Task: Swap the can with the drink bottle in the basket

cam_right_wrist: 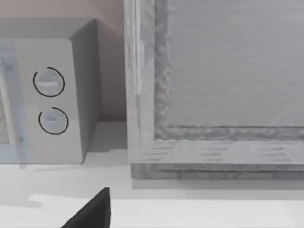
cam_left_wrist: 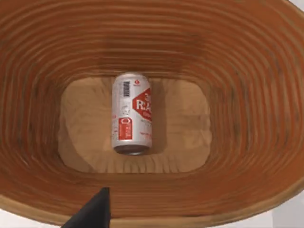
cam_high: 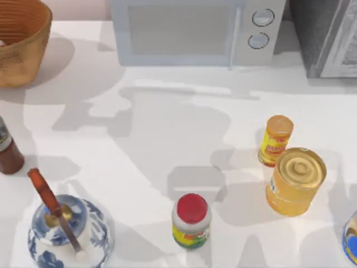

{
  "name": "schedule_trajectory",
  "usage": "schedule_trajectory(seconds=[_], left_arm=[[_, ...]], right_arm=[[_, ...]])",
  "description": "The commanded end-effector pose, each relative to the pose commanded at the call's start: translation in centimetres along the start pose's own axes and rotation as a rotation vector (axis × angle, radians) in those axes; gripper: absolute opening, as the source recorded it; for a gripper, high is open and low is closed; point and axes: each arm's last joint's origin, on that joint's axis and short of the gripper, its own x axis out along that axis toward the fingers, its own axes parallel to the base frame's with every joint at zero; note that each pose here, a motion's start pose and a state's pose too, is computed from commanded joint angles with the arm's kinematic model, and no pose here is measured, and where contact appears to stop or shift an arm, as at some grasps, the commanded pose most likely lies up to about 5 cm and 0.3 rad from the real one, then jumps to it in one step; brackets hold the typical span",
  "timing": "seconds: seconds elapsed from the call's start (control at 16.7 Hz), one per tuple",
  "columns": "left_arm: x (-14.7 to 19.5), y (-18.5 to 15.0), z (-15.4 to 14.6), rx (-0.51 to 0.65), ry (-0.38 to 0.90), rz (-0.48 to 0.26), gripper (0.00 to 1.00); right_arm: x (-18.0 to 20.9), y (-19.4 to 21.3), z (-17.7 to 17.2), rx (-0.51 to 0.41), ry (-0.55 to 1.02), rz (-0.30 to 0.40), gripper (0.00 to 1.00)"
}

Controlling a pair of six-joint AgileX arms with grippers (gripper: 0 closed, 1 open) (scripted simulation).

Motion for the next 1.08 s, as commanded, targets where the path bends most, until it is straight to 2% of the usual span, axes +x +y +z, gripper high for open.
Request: schedule_trajectory(seconds=[0.24,0.54,0.72,0.96,1.02,1.08], left_arm=[[8.2,3.6,1.7,-0.044,0.150,-0.052,1.00],[15.3,6.4,0.7,-0.085,0.265,-0.102,1.00],[16.9,7.0,0.2,-0.094,0.290,-0.114,1.00],[16.9,7.0,0.2,-0.094,0.290,-0.114,1.00],[15.3,6.1,1.6,-0.064,0.236,-0.115,1.00],[15.5,6.1,1.5,-0.067,0.241,-0.115,1.00]], right_arm=[[0.0,0.0,0.0,0.000,0.000,0.000,1.00],[0.0,0.0,0.0,0.000,0.000,0.000,1.00],[0.0,0.0,0.0,0.000,0.000,0.000,1.00],[0.0,0.0,0.0,0.000,0.000,0.000,1.00],[0.0,0.0,0.0,0.000,0.000,0.000,1.00],[0.0,0.0,0.0,0.000,0.000,0.000,1.00]])
